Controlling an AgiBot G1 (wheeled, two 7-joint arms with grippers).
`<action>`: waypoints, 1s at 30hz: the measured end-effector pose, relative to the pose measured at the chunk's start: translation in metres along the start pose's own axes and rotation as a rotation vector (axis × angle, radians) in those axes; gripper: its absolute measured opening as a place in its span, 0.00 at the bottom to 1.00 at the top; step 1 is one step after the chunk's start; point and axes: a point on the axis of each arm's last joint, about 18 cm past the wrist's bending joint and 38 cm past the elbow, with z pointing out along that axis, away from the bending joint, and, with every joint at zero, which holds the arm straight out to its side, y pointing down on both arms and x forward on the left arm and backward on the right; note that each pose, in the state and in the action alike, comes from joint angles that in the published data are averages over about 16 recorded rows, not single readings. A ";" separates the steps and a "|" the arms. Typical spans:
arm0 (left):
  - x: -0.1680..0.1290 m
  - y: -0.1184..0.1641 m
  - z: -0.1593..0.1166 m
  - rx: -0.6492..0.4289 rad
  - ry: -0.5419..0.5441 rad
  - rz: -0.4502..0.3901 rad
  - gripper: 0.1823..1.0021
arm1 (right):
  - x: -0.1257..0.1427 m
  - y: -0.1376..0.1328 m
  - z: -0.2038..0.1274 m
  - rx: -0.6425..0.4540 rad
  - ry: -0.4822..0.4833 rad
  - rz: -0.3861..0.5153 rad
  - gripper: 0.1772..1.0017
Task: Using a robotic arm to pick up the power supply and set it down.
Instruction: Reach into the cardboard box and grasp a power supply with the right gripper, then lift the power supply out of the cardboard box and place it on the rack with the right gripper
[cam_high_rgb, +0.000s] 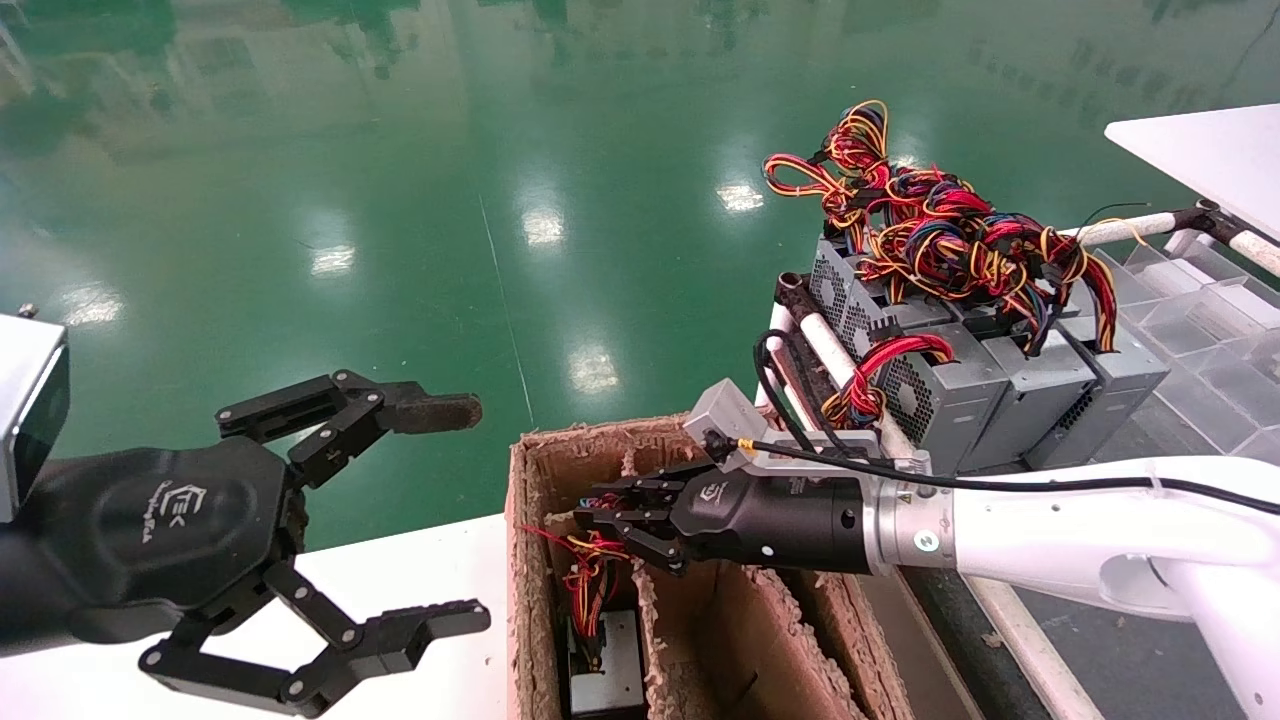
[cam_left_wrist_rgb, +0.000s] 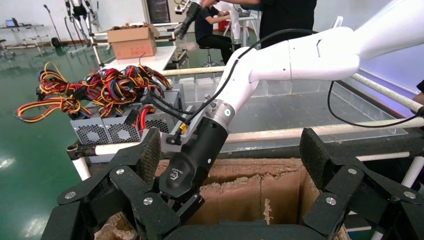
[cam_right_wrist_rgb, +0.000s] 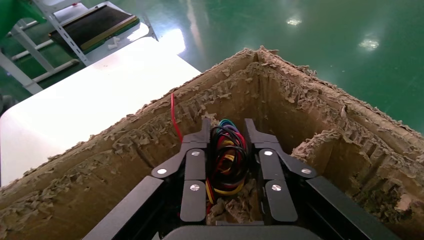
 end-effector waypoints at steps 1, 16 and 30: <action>0.000 0.000 0.000 0.000 0.000 0.000 1.00 | 0.000 0.000 -0.001 0.001 -0.001 0.001 0.29; 0.000 0.000 0.000 0.000 0.000 0.000 1.00 | -0.007 -0.013 -0.016 0.070 -0.022 0.003 0.08; 0.000 0.000 0.000 0.000 0.000 0.000 1.00 | -0.020 -0.065 -0.059 0.209 -0.047 -0.059 0.06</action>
